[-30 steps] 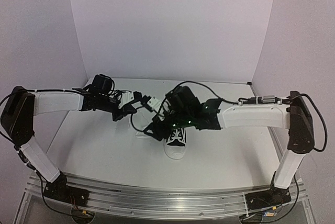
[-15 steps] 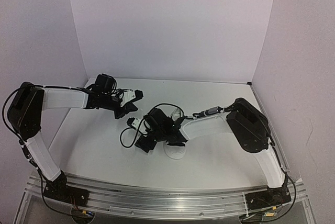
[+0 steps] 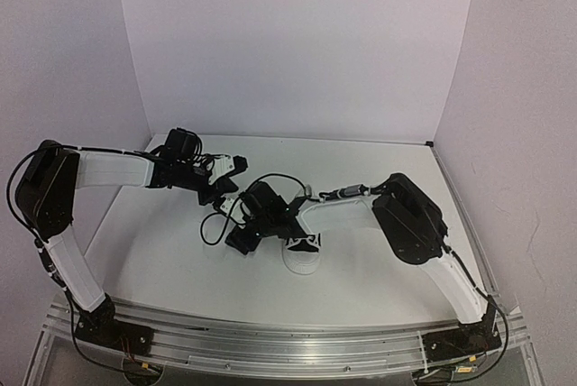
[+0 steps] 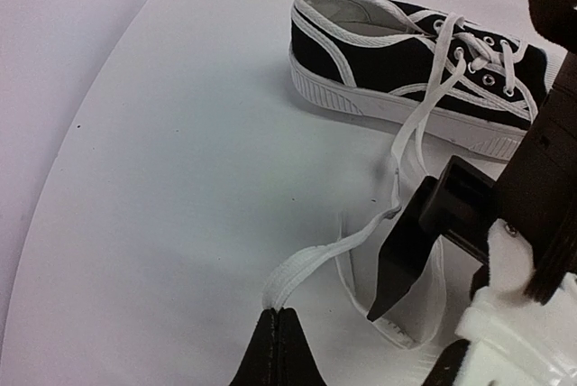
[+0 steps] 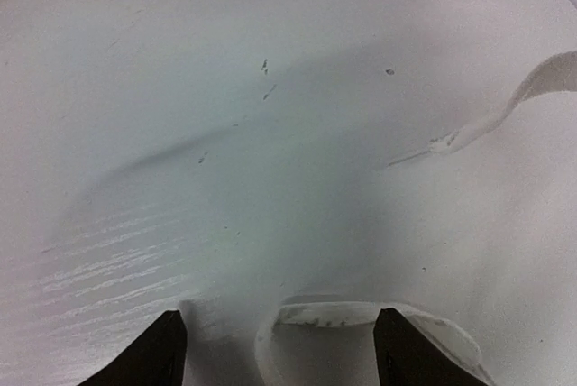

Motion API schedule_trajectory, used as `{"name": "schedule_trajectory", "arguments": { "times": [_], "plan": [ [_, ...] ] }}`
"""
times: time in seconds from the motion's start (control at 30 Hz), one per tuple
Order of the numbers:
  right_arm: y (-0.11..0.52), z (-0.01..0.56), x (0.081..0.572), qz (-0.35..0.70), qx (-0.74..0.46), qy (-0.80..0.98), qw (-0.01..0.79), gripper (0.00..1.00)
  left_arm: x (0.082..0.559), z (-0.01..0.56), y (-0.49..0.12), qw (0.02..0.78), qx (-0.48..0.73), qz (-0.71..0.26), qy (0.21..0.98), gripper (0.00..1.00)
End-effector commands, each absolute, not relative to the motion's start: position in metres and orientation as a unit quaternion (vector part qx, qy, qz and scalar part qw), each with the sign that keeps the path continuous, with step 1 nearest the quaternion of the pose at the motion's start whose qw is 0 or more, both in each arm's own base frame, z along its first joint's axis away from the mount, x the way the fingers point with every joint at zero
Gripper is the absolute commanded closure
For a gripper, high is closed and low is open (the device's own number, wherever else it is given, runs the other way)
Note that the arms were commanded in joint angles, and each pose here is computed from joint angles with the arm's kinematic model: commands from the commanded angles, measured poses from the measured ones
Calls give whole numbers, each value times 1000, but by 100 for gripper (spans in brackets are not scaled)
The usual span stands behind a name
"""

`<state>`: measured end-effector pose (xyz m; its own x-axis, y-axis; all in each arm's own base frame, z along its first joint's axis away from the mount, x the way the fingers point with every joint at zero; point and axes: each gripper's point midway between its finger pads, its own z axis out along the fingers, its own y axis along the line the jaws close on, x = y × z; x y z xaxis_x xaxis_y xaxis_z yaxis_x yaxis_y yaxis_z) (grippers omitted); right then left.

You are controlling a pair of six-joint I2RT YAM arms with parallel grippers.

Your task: Tie the shoes

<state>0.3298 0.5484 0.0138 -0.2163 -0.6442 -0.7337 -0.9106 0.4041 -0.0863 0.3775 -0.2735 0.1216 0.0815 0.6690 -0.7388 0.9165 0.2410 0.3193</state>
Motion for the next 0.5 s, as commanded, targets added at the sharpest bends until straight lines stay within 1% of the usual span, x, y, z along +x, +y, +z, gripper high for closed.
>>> {"name": "schedule_trajectory", "arguments": {
  "times": [0.0,0.13,0.2,0.27,0.37,0.43,0.47],
  "plan": [
    [526,-12,325,155,-502,795,304,44,387,140,-280,451,600,-141,645,100],
    [508,-11,312,149,-500,803,289,47,386,137,-280,448,602,-141,646,100],
    [506,-8,308,147,-502,801,289,51,385,137,-280,448,604,-143,644,100],
    [506,-4,306,146,-502,801,293,63,385,136,-280,447,603,-143,644,100],
    [509,7,303,159,-492,804,295,90,384,136,-280,446,605,-144,644,100],
    [513,23,299,179,-487,801,298,100,383,134,-279,442,608,-141,644,100],
    [515,36,297,193,-483,799,302,100,382,132,-278,441,611,-140,643,100]
  ]
}}
